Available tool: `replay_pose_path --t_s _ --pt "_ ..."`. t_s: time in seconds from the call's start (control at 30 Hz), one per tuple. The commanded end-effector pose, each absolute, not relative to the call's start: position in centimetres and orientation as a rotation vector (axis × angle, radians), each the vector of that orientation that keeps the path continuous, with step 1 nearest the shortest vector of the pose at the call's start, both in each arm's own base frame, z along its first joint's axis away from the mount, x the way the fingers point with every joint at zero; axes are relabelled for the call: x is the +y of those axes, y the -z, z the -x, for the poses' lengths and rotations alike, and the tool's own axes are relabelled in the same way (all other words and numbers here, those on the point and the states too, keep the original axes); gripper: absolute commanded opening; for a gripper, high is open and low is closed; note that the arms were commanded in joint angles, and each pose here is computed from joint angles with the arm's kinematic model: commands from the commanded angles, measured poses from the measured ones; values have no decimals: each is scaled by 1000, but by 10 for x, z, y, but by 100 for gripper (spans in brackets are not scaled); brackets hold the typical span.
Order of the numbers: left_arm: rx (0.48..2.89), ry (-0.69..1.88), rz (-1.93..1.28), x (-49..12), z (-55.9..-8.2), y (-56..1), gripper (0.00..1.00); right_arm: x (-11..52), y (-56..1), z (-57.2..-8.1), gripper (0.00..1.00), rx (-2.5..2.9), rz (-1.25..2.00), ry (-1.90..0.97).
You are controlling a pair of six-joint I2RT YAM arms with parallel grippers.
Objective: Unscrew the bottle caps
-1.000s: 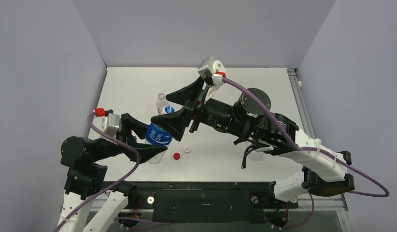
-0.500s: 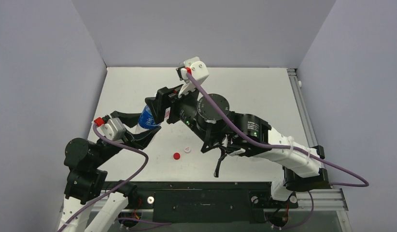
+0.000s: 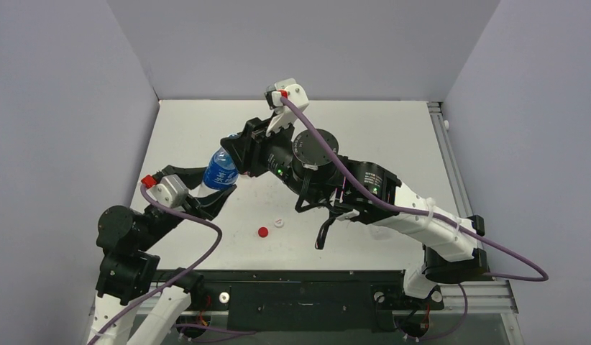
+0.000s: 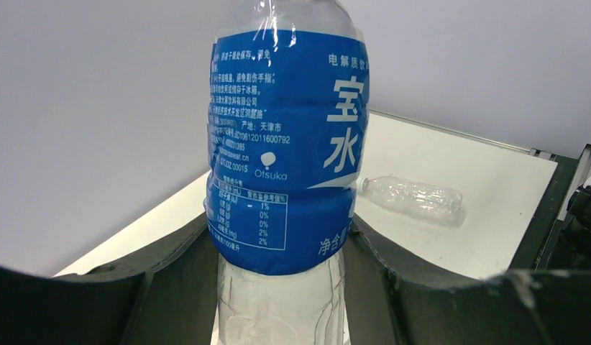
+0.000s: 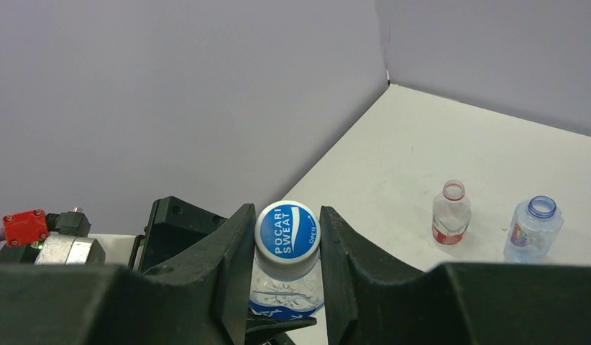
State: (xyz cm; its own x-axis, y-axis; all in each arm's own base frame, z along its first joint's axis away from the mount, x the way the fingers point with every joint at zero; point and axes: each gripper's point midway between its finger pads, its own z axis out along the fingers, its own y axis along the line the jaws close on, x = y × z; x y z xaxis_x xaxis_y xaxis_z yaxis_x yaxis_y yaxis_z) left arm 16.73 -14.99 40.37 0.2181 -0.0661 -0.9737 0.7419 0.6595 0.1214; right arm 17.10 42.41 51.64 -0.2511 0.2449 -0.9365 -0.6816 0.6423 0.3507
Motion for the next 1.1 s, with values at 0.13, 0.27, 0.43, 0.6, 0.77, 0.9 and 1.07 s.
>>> replay_pose_path --t_s 0.13,0.27,0.43,0.6,0.77,0.9,1.07 --pt "1184 725 -682 -159 -151 -418 16 409 -549 -159 0 1479 473 -1111" --pt "1203 912 -676 -172 -133 -419 16 399 -564 -132 0 1355 651 -1161" --pt "1255 1190 -689 -189 -106 -419 15 382 -579 -68 0 1107 939 -1350" --pt "1269 1427 -748 -197 -73 -436 15 366 -583 -32 0 972 1118 -1502" --pt "1256 1444 -774 -196 -65 -445 15 360 -578 -14 0 912 1230 -1561" --pt "1255 1433 -787 -196 -64 -444 15 363 -577 -26 1 961 1182 -1519" --pt "1244 1291 -775 -194 -84 -434 15 364 -576 -109 71 1240 769 -1224"
